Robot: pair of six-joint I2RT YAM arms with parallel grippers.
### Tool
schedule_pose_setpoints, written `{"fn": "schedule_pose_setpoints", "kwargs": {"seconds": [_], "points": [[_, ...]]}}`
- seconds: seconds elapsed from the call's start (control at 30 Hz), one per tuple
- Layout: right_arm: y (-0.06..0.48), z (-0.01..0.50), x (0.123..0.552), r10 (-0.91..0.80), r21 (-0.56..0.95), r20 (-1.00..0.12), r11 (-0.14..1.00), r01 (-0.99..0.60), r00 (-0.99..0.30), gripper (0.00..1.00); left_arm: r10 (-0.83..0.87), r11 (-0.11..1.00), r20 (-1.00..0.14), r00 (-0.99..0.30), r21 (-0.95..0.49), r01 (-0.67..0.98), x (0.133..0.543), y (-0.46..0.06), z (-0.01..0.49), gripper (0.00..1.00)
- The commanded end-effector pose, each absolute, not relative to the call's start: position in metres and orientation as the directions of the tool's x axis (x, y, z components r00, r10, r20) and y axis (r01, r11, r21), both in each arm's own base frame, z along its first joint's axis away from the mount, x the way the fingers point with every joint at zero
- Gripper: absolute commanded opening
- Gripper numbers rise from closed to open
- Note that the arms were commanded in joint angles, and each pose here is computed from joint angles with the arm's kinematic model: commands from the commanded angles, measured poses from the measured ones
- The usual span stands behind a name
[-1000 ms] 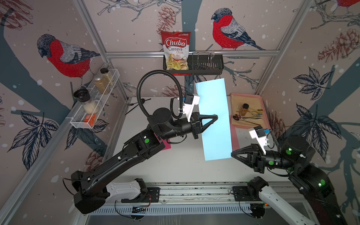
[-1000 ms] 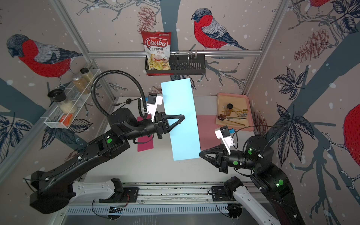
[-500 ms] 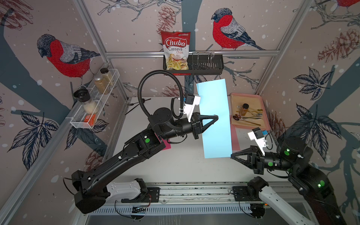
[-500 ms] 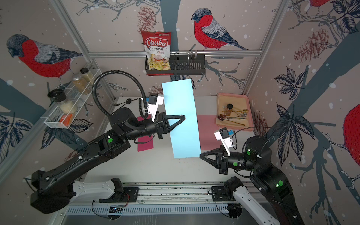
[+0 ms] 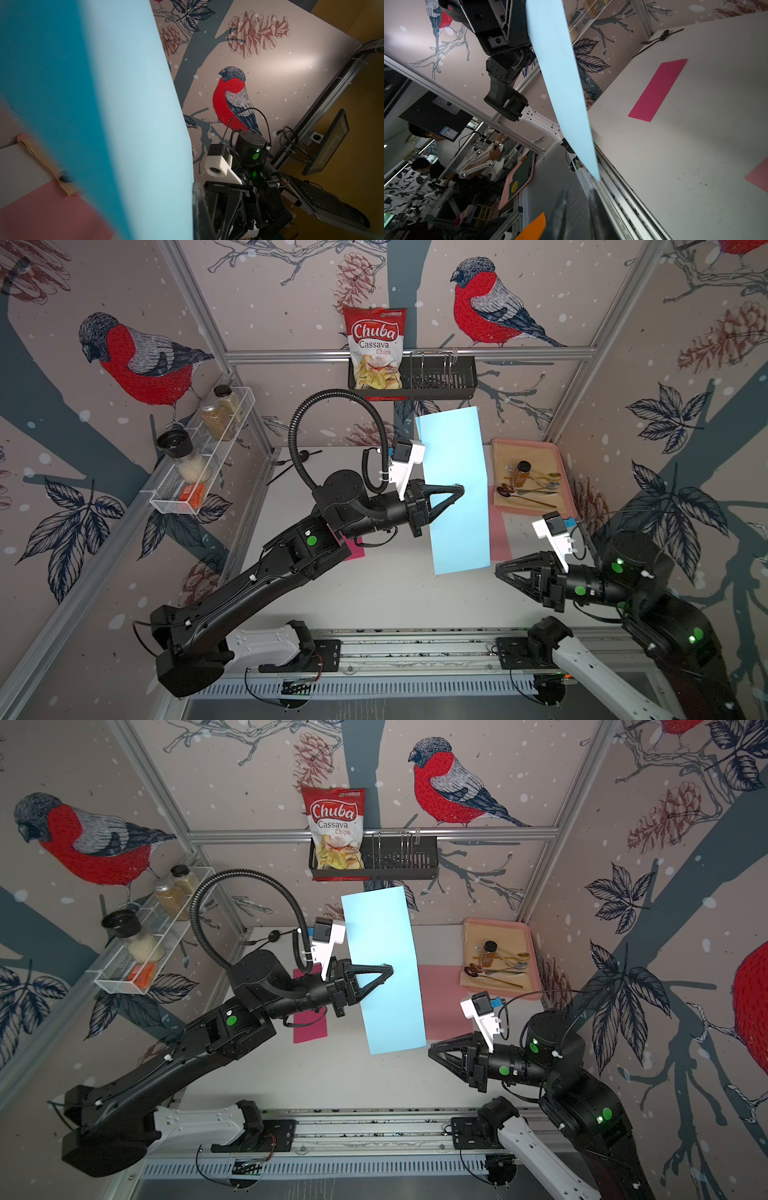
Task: Fold the rectangular paper in half along the long edge
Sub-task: Fold the paper, then place the paper at the center of the board.
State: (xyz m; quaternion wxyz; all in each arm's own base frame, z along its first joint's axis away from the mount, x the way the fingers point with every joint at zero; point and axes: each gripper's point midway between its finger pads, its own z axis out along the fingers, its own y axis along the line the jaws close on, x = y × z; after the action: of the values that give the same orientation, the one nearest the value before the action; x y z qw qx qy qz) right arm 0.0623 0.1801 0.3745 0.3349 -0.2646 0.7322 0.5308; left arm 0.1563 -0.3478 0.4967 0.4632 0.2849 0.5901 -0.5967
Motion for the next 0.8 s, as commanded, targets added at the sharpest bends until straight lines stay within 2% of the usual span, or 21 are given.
{"fn": "schedule_pose_setpoints", "kwargs": {"seconds": [0.0,0.07,0.17,0.3,0.37,0.43,0.6,0.77], "points": [[0.173,0.384,0.071,-0.005,0.539,-0.815,0.365,-0.76,-0.58,0.4,-0.226,0.158,-0.892,-0.391,-0.429,0.889,0.161,-0.344,0.497,0.0],[0.17,0.394,0.074,0.012,0.513,-0.834,0.383,-0.768,-0.552,0.69,-0.216,0.187,-0.891,-0.399,-0.439,0.879,0.168,-0.343,0.489,0.0],[0.168,0.402,0.087,0.041,0.482,-0.855,0.429,-0.764,-0.516,0.72,-0.207,0.236,-0.88,-0.429,-0.47,0.851,0.185,-0.34,0.467,0.0],[0.169,0.395,0.127,0.105,0.466,-0.865,0.531,-0.708,-0.491,0.72,-0.193,0.322,-0.832,-0.52,-0.555,0.767,0.225,-0.334,0.405,0.0],[0.174,0.376,0.152,0.122,0.482,-0.848,0.583,-0.654,-0.515,0.69,-0.183,0.374,-0.801,-0.57,-0.593,0.713,0.246,-0.33,0.367,0.0],[0.177,0.353,0.178,0.139,0.49,-0.832,0.639,-0.593,-0.538,0.61,-0.173,0.431,-0.768,-0.617,-0.622,0.654,0.265,-0.324,0.328,0.0],[0.182,0.296,0.221,0.161,0.497,-0.792,0.731,-0.468,-0.589,0.31,-0.146,0.595,-0.705,-0.694,-0.623,0.508,0.299,-0.302,0.237,0.0],[0.197,0.233,0.243,0.16,0.509,-0.737,0.771,-0.383,-0.656,0.32,-0.149,0.666,-0.641,-0.753,-0.628,0.403,0.322,-0.282,0.179,0.0]]}}
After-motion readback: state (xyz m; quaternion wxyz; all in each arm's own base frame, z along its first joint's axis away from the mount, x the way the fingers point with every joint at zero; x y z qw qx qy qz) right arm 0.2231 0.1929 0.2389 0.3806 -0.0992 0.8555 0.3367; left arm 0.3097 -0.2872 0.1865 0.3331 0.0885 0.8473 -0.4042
